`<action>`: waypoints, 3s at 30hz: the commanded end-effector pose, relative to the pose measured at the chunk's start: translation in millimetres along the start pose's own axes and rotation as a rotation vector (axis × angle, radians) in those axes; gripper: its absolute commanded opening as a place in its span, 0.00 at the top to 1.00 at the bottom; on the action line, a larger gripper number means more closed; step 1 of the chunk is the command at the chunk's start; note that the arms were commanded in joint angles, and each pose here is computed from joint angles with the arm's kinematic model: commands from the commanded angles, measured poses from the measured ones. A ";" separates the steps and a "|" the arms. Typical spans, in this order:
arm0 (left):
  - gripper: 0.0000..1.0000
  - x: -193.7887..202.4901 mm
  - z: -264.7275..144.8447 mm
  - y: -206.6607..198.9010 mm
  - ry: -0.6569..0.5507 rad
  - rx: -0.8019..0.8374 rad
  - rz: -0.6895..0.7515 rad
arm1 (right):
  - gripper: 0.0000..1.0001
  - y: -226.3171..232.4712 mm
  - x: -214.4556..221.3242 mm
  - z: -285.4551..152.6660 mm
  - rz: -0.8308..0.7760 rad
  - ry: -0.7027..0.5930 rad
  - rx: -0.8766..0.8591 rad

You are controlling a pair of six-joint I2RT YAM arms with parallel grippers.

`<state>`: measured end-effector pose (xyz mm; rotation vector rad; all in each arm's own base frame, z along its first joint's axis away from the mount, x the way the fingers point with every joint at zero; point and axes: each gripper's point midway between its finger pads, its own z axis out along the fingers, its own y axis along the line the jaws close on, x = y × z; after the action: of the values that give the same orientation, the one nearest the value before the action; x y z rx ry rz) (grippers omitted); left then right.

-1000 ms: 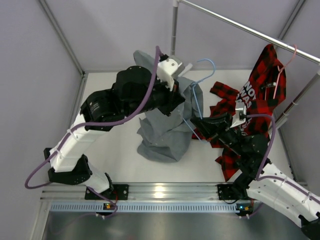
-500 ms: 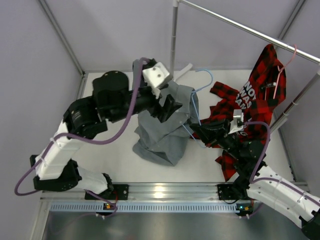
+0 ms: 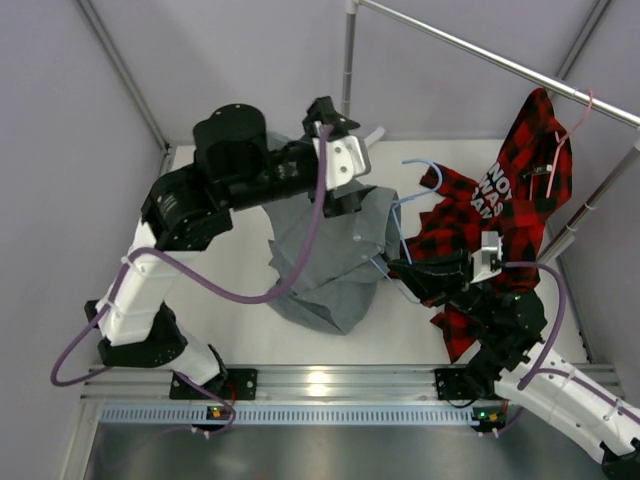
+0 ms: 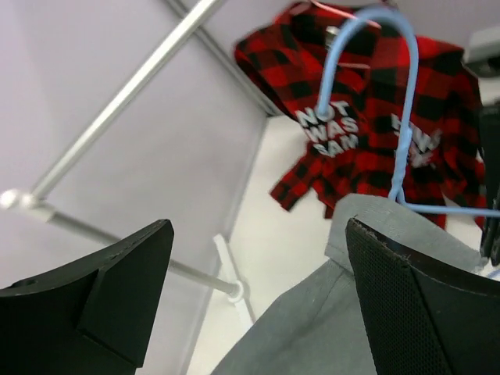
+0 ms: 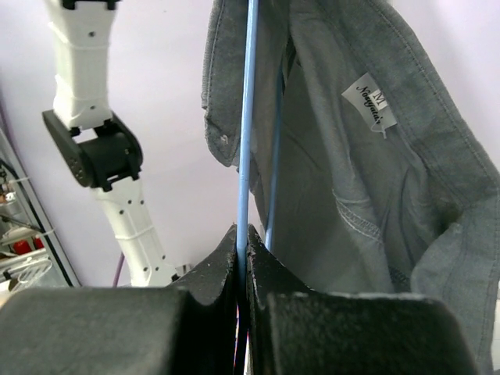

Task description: Place the shirt on the hanger

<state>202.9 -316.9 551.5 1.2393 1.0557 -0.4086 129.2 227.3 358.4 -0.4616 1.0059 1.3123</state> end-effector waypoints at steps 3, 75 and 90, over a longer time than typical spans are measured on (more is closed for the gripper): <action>0.06 33.7 -0.4 -69.8 0.063 0.353 0.004 | 1.00 21.1 -15.5 -3.5 -0.085 -0.022 -0.085; 1.00 156.0 -69.0 -72.1 0.119 -0.351 -0.797 | 0.37 -112.4 140.0 -57.1 0.805 0.033 0.627; 1.00 141.3 -66.9 -74.8 0.045 -0.304 -0.813 | 0.49 -110.8 133.4 -43.4 0.848 -0.011 0.570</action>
<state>191.1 -237.9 358.9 0.5643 1.7046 -0.7043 209.9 240.3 169.8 0.4964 1.6968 1.5541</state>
